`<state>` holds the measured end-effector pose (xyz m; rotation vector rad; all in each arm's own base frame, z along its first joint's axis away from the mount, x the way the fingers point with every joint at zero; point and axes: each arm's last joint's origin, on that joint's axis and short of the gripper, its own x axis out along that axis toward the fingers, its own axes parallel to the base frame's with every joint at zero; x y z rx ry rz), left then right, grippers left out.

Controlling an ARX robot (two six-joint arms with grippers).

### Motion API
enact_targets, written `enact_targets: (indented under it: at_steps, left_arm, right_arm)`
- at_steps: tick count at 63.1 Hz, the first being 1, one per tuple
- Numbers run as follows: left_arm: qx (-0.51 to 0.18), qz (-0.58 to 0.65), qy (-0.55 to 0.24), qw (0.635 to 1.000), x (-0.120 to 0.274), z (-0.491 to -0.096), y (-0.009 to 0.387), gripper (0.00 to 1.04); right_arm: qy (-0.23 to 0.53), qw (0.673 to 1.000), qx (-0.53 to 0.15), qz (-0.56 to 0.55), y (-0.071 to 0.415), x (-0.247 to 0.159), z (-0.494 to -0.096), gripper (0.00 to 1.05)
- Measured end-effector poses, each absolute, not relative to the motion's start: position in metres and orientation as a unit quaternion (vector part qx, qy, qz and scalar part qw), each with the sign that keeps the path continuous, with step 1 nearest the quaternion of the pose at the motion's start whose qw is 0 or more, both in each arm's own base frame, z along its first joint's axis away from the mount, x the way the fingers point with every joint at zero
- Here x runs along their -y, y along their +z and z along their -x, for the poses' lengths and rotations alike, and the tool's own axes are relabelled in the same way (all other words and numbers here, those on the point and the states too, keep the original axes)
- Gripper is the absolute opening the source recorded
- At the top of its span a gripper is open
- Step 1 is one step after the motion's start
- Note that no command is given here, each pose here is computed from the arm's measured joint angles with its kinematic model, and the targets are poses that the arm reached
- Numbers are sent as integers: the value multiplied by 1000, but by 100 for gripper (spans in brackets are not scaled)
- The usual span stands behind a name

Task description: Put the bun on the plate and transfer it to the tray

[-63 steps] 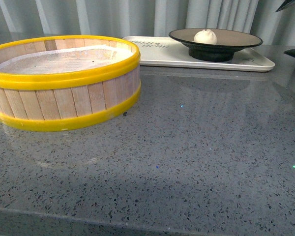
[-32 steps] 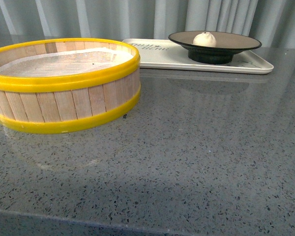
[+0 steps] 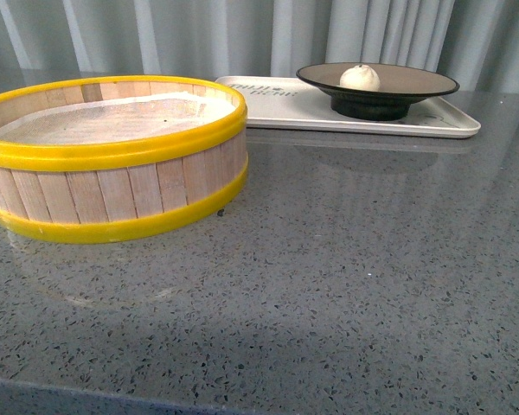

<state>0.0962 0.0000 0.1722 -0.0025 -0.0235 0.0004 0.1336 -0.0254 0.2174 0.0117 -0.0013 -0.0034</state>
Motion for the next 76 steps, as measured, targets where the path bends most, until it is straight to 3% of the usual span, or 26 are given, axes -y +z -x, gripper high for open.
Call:
enact_targets:
  at_steps: [14,76]
  left_arm:
    - [12,1,0,1000,0,-96,172,98]
    - [12,1,0,1000,0,-96,172,98]
  right_arm:
    - [-4,1000,-2,-1,195,13,-123,1]
    - [-1,1000,1,-1,165,0,-98,2]
